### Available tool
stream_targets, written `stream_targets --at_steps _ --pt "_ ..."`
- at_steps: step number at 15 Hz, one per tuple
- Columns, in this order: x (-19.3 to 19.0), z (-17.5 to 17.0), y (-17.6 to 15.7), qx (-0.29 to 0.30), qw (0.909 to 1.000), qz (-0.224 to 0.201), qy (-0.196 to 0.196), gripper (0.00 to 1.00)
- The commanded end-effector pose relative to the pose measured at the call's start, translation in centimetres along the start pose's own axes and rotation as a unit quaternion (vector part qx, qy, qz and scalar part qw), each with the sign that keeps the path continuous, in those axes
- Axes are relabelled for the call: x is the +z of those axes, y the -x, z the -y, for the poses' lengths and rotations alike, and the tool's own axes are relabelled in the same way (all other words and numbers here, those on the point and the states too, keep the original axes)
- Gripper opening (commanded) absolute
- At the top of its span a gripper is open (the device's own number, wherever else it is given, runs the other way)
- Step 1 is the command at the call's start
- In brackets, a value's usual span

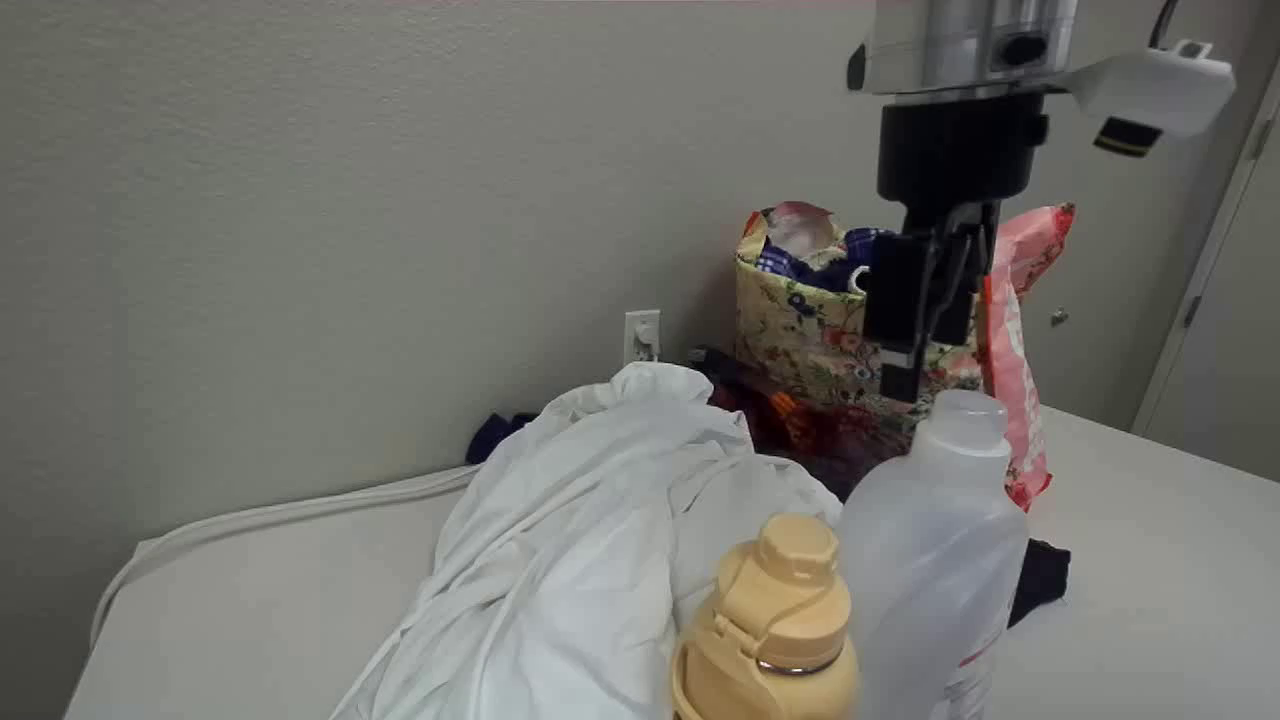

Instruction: Move the white bedsheet to the left

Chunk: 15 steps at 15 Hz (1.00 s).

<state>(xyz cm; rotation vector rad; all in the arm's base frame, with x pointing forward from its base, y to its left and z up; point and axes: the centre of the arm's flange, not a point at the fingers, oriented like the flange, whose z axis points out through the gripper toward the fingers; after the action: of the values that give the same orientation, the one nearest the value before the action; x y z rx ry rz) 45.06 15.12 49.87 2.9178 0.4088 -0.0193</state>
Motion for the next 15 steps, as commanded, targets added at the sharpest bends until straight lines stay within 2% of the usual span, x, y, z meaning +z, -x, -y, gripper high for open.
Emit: stream_targets --at_steps 1,6,10,15 --pt "0.0 0.0 0.0 0.000 1.0000 0.000 0.000 1.00" --pt "0.0 0.0 0.0 0.000 1.0000 0.000 0.000 1.00" --pt "0.1 1.5 -3.4 0.020 0.9998 -0.003 -0.009 1.00" --pt "-0.2 3.0 -8.3 0.090 0.9958 -0.002 -0.019 1.00"
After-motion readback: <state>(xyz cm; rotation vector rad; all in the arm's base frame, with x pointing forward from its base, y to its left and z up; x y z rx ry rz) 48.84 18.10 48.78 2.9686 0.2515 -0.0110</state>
